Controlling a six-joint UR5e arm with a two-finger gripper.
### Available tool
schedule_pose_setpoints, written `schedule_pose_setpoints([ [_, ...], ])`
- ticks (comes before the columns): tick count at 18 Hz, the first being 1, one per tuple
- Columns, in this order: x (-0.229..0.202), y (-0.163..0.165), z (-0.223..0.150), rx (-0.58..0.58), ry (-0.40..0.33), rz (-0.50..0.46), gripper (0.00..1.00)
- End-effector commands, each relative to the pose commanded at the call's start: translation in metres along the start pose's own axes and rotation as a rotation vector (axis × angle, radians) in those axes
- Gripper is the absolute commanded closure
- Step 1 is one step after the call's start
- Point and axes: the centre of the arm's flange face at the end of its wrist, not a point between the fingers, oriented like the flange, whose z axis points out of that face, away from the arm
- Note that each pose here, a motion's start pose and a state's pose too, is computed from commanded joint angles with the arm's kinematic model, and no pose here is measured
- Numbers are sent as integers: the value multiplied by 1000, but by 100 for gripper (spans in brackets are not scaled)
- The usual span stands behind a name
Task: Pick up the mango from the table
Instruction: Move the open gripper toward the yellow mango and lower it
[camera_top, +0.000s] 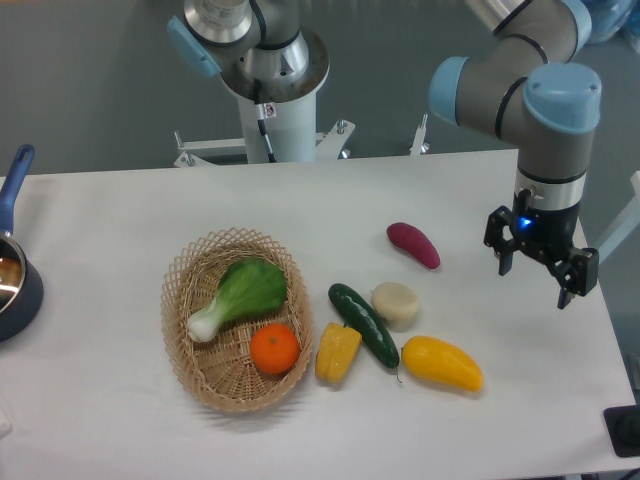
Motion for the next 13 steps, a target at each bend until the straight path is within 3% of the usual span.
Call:
schedule_pose_setpoints([
  [10, 1, -9, 12, 3, 4, 12, 0],
  [13, 4, -25, 24, 13, -3, -47, 0],
])
